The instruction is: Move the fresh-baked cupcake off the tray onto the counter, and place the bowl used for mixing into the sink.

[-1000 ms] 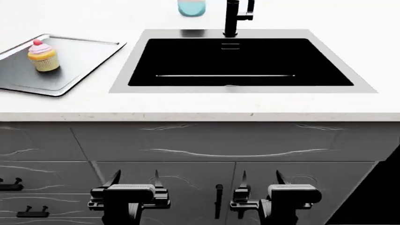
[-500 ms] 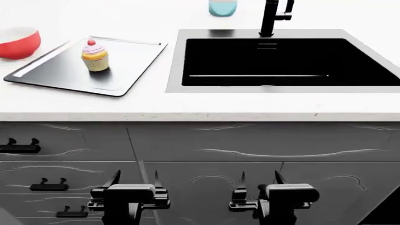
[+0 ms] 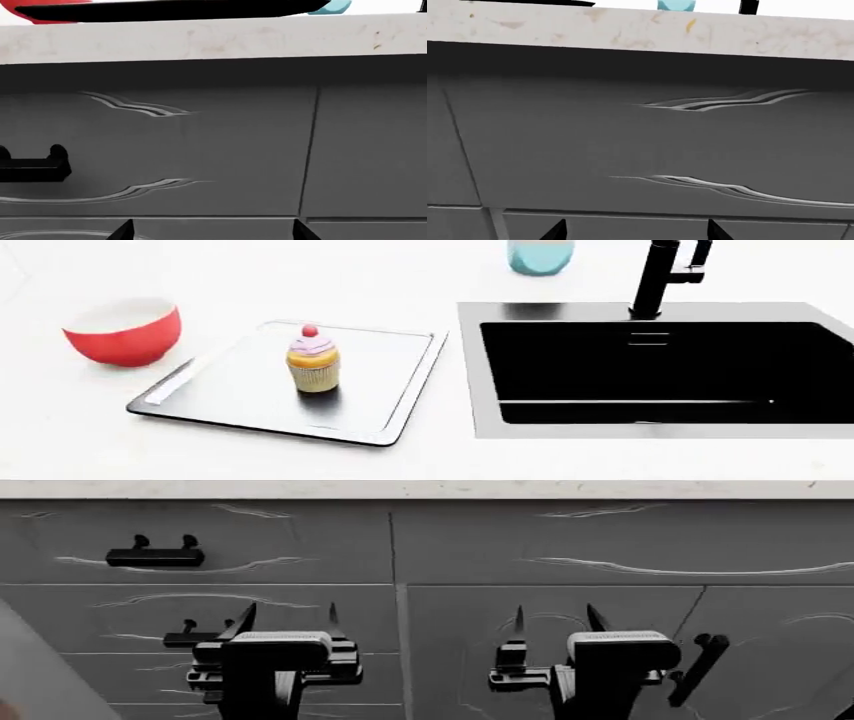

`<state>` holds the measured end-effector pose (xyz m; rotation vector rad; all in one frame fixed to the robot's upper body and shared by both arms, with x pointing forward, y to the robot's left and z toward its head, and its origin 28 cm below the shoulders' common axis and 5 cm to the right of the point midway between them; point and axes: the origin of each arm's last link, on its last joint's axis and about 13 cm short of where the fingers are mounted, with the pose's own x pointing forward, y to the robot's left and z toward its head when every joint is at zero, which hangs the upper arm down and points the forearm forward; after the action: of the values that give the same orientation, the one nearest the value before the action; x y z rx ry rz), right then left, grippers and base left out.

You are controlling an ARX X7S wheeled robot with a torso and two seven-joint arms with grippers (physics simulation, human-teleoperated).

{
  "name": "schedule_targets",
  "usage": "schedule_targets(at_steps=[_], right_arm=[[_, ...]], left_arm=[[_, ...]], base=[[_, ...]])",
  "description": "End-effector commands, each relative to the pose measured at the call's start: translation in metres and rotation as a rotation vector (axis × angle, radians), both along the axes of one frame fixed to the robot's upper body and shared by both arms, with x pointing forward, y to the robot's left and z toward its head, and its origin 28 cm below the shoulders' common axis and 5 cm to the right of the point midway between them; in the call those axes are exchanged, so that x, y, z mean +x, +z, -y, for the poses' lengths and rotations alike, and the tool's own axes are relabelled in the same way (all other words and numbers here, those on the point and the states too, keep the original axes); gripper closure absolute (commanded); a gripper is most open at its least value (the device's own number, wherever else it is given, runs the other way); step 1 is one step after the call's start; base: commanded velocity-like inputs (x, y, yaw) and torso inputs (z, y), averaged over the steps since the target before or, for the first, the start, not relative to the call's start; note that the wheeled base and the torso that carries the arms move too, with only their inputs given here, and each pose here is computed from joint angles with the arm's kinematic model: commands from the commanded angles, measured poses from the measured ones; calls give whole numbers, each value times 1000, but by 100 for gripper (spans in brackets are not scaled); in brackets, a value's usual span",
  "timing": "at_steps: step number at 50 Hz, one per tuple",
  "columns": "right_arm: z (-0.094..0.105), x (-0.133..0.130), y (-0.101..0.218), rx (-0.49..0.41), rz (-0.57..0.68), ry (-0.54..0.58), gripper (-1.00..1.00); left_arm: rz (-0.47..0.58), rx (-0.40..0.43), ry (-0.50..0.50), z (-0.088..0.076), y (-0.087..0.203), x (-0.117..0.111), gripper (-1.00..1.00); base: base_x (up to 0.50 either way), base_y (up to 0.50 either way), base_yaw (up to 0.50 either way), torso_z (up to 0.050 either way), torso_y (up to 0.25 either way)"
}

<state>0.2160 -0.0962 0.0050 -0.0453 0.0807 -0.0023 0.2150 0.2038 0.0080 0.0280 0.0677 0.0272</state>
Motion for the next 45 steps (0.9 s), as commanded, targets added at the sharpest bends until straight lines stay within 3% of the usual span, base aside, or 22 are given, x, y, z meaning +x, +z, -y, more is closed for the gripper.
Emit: schedule_targets(at_steps=[1, 45], right_arm=[[0, 2, 0, -2, -4, 3, -100], [-1, 2, -1, -14, -6, 12, -100]], left_arm=[[2, 9, 9, 0, 0, 0, -100], [11, 27, 34, -2, 0, 0, -100]], base=[[0, 500, 0, 0, 0], [0, 500, 0, 0, 0]])
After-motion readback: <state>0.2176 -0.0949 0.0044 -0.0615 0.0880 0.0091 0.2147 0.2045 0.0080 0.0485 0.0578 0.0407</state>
